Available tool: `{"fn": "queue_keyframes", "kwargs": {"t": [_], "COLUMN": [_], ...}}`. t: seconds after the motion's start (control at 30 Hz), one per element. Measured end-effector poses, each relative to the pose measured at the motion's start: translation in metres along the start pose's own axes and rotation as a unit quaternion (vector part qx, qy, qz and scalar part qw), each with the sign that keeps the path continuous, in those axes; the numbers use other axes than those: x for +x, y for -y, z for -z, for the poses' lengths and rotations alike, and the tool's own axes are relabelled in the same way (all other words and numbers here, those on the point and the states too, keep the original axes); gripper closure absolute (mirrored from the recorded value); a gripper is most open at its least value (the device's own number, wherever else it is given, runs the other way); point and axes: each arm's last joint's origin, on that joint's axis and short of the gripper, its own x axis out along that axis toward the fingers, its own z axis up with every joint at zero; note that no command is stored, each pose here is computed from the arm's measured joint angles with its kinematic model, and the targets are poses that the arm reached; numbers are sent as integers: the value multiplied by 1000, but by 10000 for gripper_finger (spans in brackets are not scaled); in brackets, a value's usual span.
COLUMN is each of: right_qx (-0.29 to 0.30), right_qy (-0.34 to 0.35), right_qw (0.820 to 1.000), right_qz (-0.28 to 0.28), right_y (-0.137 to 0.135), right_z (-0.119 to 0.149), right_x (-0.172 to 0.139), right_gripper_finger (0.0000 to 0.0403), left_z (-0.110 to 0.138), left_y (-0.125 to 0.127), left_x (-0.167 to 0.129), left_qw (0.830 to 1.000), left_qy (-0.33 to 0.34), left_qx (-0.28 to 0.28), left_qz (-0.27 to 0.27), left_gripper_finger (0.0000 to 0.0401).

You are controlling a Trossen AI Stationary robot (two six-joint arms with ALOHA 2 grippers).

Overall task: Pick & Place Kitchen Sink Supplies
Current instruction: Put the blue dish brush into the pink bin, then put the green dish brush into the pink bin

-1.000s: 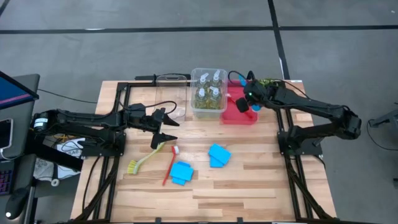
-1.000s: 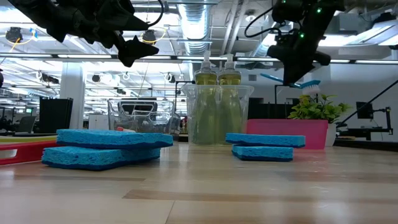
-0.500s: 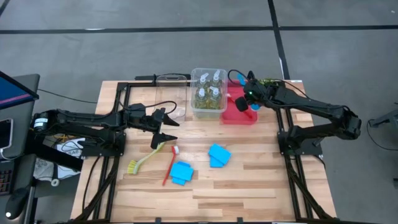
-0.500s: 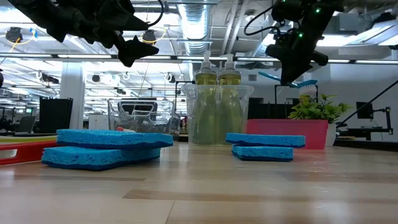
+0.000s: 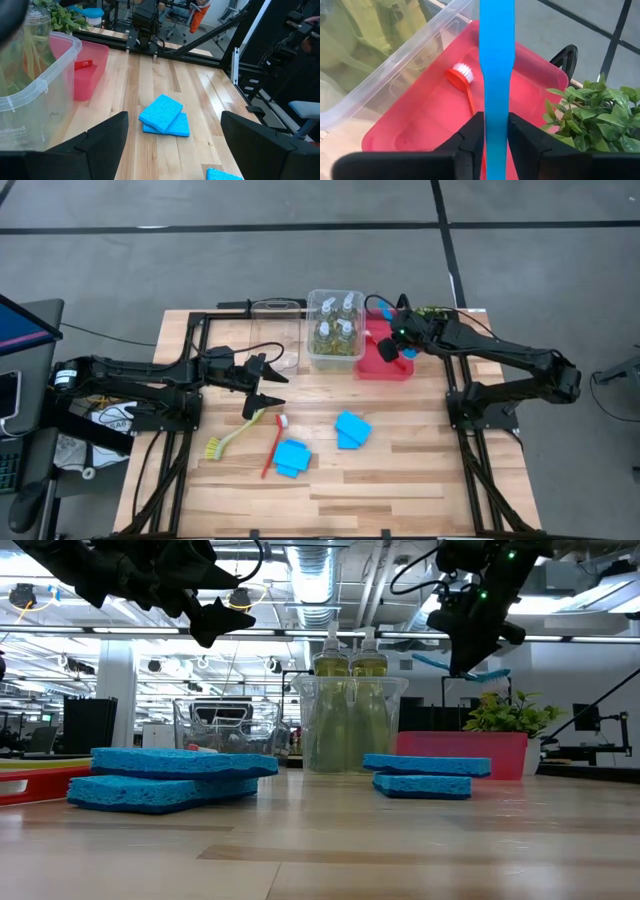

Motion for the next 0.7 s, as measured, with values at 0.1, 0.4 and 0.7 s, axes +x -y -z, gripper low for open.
{"fn": "queue_keyframes", "kwargs": {"t": [0.1,0.4,0.7], "right_qx": [0,-11,-54], "right_qy": [0,0,76], "right_qw": [1000,1000,996], "right_qz": [0,2,9], "right_y": [0,1,-13], "right_z": [0,0,11], "right_x": [0,-1,-35], "right_gripper_finger": [302,223,211], "left_z": [0,0,3], "left_y": [0,0,0], "left_x": [0,0,0], "left_qw": [1000,1000,1000], "left_qy": [0,0,-14], "left_qx": [0,0,-26], "left_qz": [0,0,-1], "left_gripper_finger": [82,82,82]}}
